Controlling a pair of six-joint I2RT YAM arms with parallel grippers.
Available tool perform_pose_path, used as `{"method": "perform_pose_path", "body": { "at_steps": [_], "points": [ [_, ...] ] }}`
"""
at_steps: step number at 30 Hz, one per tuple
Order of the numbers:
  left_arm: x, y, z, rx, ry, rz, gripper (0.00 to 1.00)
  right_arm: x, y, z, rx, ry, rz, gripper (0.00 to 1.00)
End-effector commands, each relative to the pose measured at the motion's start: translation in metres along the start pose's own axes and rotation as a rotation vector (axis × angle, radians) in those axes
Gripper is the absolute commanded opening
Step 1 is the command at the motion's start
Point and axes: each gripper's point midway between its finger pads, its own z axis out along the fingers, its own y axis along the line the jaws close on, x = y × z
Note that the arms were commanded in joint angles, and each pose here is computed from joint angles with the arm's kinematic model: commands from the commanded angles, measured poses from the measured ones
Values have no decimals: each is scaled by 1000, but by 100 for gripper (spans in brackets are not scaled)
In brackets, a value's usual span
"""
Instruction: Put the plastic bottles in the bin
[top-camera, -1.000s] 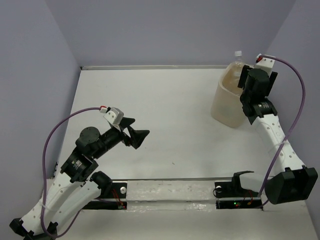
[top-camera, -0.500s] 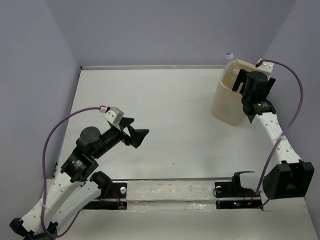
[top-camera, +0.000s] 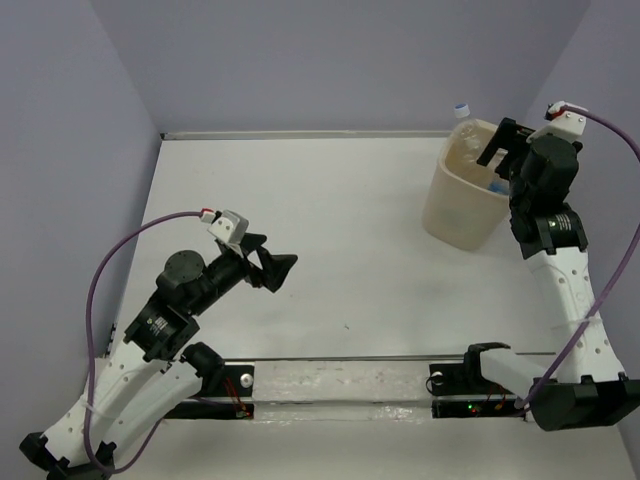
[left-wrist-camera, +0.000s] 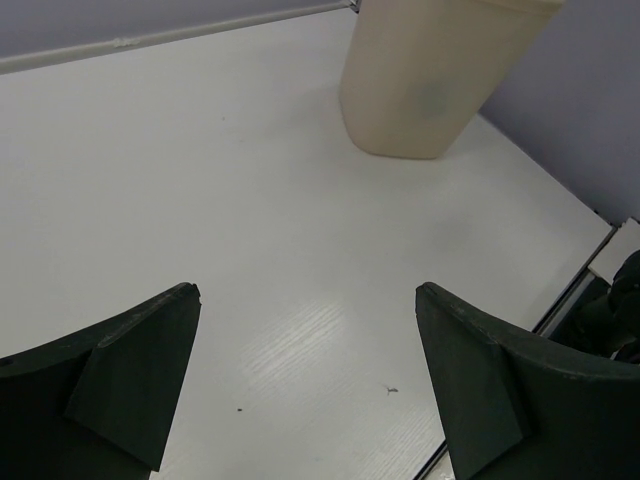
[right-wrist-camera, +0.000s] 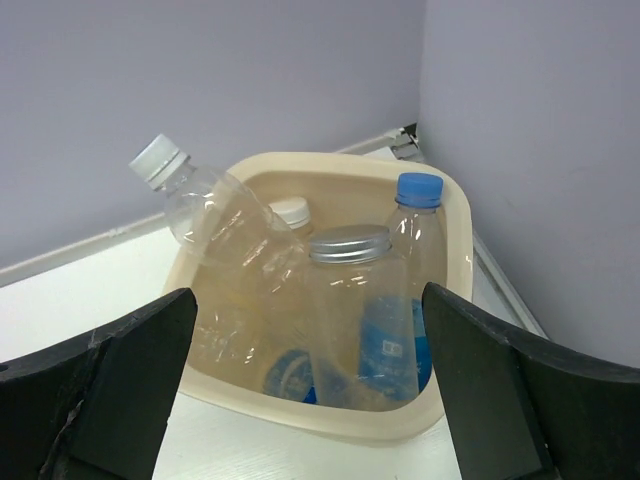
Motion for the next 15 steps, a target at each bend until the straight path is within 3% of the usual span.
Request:
{"method": "perform_pose_path", "body": {
  "at_steps": [1,5,9,14,15],
  "points": [
    [-13,1,1,-14,-36,0,99,-19,9,-16,-69,-22,29,100],
    [-21,0,-4,-16,-68,1,99,-33,34,-44,-246,-45,127,100],
    [-37,1,-12,-34,-139,-7,99,-37,93,-99,-663,-26,223,100],
    [-65,-8,-28,-15,-234,-35,99,-46,111,-163,-926,-76,296,100],
    [-70,-9,-31,-12,-246,-39,99,-57,111,-189,-1002,-141,285,100]
  ]
}}
